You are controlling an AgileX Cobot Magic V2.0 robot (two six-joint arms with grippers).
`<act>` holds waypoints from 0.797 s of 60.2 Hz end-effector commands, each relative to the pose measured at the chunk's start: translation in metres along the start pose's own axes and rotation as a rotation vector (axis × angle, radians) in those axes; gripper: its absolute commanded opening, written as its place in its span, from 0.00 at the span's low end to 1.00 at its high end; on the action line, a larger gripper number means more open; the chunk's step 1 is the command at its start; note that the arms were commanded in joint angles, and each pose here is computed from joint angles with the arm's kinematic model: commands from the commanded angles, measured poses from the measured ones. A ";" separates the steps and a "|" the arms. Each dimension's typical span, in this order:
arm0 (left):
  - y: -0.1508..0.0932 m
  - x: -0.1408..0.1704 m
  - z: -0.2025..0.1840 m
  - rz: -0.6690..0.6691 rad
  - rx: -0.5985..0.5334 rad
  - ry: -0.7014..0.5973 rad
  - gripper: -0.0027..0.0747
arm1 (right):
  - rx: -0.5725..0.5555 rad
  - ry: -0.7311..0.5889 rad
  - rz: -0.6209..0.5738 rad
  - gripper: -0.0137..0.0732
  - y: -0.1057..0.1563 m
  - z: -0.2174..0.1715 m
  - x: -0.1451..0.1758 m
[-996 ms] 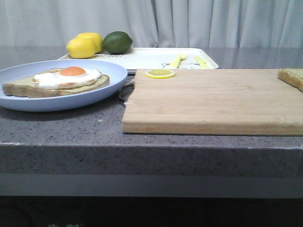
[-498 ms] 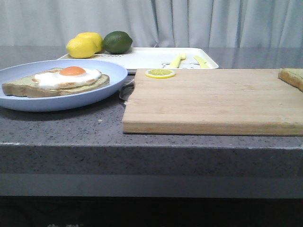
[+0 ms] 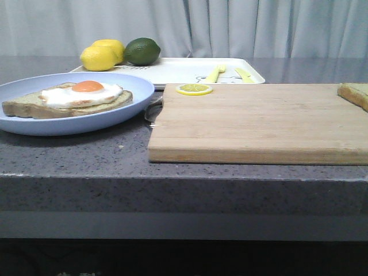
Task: Place bread and move sandwich to tray
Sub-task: 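Reach the right gripper to the bread slice on the cutting board and grasp it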
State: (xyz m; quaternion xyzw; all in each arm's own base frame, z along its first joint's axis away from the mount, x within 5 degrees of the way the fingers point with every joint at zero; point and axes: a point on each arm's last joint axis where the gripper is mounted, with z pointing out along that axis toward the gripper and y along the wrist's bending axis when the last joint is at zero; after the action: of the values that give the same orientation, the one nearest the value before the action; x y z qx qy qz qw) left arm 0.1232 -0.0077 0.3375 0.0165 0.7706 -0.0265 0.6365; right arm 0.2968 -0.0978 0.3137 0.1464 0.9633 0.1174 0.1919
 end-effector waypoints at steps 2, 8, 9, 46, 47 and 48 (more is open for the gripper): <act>0.000 -0.019 -0.003 -0.017 0.003 -0.113 0.90 | -0.166 -0.022 -0.030 0.83 0.000 -0.012 -0.014; 0.000 -0.019 -0.003 -0.017 0.003 -0.113 0.90 | -0.235 0.022 -0.042 0.83 -0.006 -0.003 -0.022; 0.000 -0.019 -0.003 -0.017 0.003 -0.113 0.90 | -0.240 0.032 -0.044 0.83 -0.006 -0.001 -0.023; 0.000 -0.019 -0.003 -0.017 0.003 -0.113 0.90 | -0.271 0.133 -0.091 0.83 -0.016 0.035 -0.031; 0.000 -0.019 -0.003 -0.017 0.003 -0.113 0.90 | -0.271 0.136 -0.095 0.83 -0.015 0.035 -0.031; 0.000 -0.019 -0.003 -0.017 0.003 -0.113 0.90 | -0.273 0.140 -0.096 0.83 -0.015 0.036 -0.031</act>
State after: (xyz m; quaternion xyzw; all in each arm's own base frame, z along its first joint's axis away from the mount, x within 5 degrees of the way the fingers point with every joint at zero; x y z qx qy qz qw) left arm 0.1232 -0.0077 0.3375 0.0163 0.7706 -0.0264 0.6365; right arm 0.3425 -0.1269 0.2651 0.0969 0.9592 0.2153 0.1557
